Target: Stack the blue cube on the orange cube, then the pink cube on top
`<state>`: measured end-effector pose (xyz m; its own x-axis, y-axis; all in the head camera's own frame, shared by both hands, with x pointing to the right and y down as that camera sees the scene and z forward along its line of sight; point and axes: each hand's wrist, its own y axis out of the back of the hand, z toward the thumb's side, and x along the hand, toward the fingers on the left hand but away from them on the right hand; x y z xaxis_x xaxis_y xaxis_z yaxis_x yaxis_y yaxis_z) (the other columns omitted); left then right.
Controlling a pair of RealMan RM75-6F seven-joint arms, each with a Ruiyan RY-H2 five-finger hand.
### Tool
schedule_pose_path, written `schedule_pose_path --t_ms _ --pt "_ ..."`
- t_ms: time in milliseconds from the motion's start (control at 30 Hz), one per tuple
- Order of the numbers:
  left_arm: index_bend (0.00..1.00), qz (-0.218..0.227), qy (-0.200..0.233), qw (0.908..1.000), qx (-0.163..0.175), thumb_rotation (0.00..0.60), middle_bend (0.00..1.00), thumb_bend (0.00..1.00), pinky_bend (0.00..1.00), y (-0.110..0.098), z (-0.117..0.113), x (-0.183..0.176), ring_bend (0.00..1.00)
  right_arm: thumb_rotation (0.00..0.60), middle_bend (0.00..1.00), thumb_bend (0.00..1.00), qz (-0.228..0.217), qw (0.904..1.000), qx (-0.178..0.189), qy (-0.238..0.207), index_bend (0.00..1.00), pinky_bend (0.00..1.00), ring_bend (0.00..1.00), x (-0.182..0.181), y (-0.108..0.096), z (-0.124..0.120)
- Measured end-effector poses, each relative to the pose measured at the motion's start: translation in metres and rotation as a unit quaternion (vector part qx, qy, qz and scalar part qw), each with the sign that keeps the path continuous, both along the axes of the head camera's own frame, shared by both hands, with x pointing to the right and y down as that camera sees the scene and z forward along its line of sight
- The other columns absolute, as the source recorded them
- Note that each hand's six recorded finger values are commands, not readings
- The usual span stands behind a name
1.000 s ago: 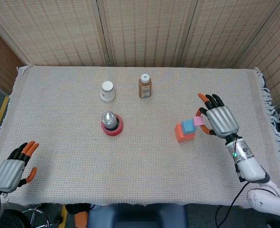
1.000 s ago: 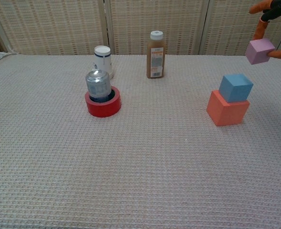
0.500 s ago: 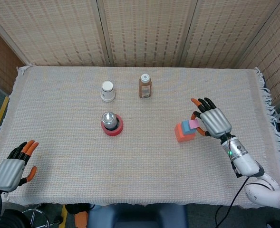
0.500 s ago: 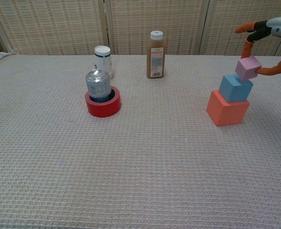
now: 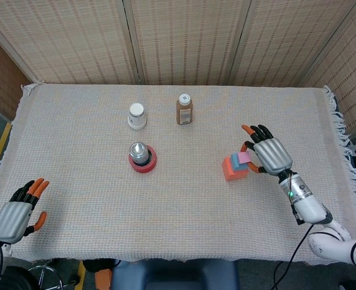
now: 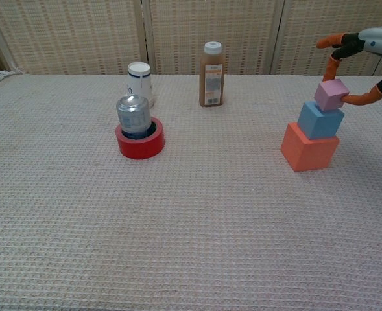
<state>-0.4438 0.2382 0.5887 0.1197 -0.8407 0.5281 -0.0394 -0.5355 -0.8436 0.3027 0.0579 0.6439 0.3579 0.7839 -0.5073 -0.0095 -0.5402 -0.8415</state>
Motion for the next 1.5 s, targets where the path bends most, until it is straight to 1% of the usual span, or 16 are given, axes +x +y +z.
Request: schedule_pose_path --t_ms 367,1200,1400,1500 --pt "0.00 -0.002 0.002 1.0000 0.000 0.600 0.00 0.47 0.15 0.000 -0.001 -0.001 0.00 0.600 0.00 0.28 0.022 0.9995 0.002 -0.023 0.60 0.00 0.00 -0.003 0.000 0.004" --pt "0.00 0.000 0.002 1.0000 -0.003 0.600 0.00 0.47 0.15 0.000 0.000 -0.001 0.00 0.600 0.00 0.28 0.016 0.9999 -0.002 -0.005 0.59 0.00 0.00 0.000 0.006 0.013" --pt "0.00 0.001 0.002 1.0000 -0.003 0.600 0.00 0.47 0.15 0.000 0.000 0.000 0.00 0.600 0.00 0.28 0.016 0.9999 -0.003 -0.002 0.55 0.00 0.00 0.000 0.006 0.014" --pt "0.00 0.000 0.002 1.0000 -0.003 0.600 0.00 0.47 0.15 0.000 0.000 0.000 0.00 0.600 0.00 0.28 0.016 0.9999 -0.002 -0.001 0.52 0.00 0.00 0.001 0.006 0.014"
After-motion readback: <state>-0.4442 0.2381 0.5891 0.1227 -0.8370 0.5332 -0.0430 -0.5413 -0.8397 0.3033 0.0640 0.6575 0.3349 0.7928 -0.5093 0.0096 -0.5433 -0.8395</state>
